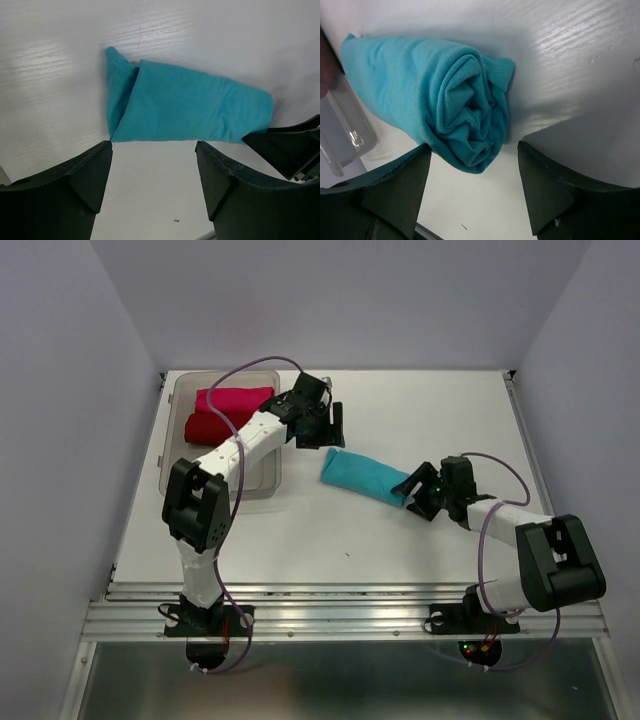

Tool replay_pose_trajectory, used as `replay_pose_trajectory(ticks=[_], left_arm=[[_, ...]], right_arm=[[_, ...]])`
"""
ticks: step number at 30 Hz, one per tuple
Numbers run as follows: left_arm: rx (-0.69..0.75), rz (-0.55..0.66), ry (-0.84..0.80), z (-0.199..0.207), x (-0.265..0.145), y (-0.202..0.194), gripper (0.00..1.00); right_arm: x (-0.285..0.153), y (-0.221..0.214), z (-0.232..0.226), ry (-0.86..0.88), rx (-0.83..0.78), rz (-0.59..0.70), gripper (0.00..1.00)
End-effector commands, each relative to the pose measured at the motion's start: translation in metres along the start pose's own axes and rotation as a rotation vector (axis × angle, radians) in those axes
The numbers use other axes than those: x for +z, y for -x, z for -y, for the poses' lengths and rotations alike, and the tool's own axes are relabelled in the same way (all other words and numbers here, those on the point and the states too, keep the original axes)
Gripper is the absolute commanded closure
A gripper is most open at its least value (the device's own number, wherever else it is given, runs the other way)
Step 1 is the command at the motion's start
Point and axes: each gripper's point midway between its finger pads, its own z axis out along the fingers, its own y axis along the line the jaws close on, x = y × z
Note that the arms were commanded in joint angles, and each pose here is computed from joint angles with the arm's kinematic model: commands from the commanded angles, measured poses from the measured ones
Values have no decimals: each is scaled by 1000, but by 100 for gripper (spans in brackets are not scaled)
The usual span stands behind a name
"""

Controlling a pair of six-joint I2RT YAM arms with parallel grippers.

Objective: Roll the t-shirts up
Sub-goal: Pick up the T-shirt from the center of the board.

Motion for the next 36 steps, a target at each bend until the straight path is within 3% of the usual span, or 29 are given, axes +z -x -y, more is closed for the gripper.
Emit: replay_pose_trajectory(ticks=[1, 8, 13, 15, 25, 31, 36], left_arm=[[1, 32, -29, 7, -12, 7, 21], [1, 5, -23, 3, -5, -2, 21], [5, -4, -21, 2, -3, -5, 21], [4, -10, -26, 3, -2, -6, 21], [7, -17, -26, 2, -1, -8, 22], [-2, -37, -21, -2, 4, -15, 22], [-9, -44, -36, 1, 8, -17, 22]], right_arm=[[11, 14, 5, -12, 23, 77, 25], [19, 21, 12, -43, 20, 112, 26], [6, 22, -13, 66, -54, 108, 9], [3, 25, -18, 85, -91, 117, 6], [24, 28, -5, 19, -136, 70, 6], [36, 27, -2, 21, -125, 61, 13], [43, 30, 2, 3, -109, 71, 37]])
